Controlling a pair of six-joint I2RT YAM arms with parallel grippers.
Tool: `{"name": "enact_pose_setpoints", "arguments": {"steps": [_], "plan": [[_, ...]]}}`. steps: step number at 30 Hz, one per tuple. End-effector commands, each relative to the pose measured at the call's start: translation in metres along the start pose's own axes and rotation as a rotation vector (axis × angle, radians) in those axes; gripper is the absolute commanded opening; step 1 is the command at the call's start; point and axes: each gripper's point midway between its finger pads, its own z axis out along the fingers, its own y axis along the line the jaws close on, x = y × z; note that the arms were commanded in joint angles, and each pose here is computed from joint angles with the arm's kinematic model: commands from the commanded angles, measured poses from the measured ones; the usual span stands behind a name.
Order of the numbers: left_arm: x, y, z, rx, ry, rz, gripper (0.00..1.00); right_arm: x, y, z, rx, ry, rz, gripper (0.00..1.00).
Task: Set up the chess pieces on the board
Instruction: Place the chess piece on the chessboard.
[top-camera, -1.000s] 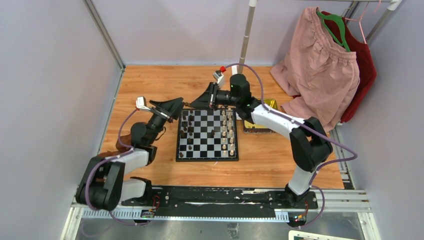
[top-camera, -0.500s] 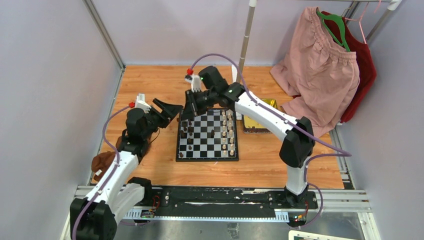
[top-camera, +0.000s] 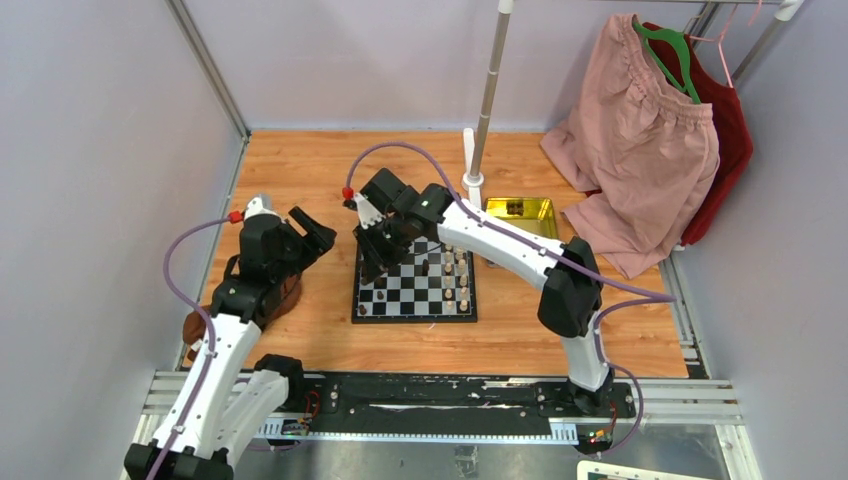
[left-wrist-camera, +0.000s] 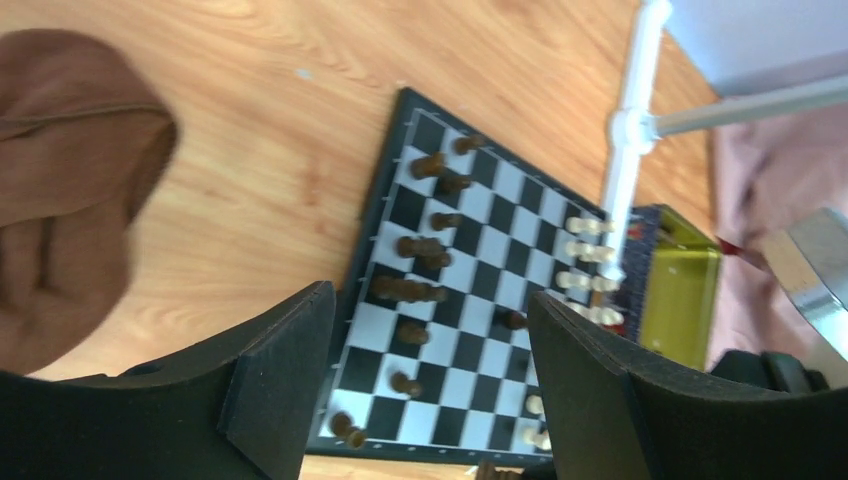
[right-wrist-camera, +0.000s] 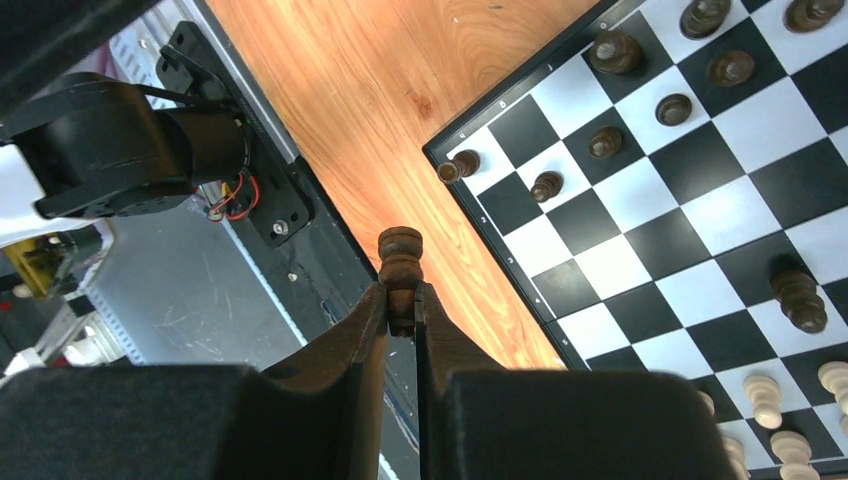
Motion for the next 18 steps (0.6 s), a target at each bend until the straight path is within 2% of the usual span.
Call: {"name": "enact_pose_setpoints", "arguments": {"steps": [1, 6, 18], "plan": [[-0.008, 0.045, -0.019, -0.225, -0.054, 0.043, 0.75, 0.013, 0.000, 0.017, 0.055, 0.061, -0.052, 0.00], [-0.016, 0.061, -0.033, -0.309, -0.106, 0.046, 0.74, 0.014, -0.004, 0.037, 0.088, 0.089, -0.079, 0.00], [-0.018, 0.067, -0.048, -0.324, -0.137, 0.047, 0.72, 0.009, -0.022, 0.069, 0.196, 0.132, -0.142, 0.00]]}}
